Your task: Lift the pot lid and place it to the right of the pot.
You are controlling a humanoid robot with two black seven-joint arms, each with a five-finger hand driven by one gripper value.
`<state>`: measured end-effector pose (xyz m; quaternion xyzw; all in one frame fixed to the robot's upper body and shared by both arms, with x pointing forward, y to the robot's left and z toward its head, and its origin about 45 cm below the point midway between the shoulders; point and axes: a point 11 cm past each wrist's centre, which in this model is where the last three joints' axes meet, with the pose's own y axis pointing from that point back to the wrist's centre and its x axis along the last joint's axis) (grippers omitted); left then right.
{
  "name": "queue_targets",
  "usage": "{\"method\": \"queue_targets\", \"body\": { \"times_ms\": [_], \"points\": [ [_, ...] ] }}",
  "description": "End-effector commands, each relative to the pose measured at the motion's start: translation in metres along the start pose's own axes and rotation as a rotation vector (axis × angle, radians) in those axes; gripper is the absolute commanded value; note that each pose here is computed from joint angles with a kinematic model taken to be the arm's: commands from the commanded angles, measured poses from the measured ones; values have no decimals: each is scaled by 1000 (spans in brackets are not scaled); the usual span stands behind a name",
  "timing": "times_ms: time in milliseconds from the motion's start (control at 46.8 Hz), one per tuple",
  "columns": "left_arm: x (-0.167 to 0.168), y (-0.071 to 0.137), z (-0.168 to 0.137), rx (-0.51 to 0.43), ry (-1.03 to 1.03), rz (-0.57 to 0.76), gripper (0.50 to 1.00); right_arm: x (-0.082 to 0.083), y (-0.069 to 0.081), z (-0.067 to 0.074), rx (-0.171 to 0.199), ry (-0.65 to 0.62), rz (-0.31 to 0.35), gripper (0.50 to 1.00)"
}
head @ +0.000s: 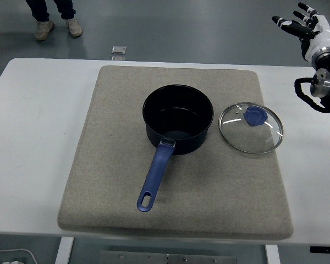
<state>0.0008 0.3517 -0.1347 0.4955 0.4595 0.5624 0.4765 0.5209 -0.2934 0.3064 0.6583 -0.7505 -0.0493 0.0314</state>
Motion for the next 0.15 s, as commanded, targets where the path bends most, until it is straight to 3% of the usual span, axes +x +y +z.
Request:
{"method": "queue_targets", "body": {
  "times_ms": [0,128],
  "points": [
    [0,0,0,1,0,0,1000,0,0,0,-6,-8,3,909],
    [0,0,0,1,0,0,1000,1,0,1,-10,-11,6,911]
  ]
}}
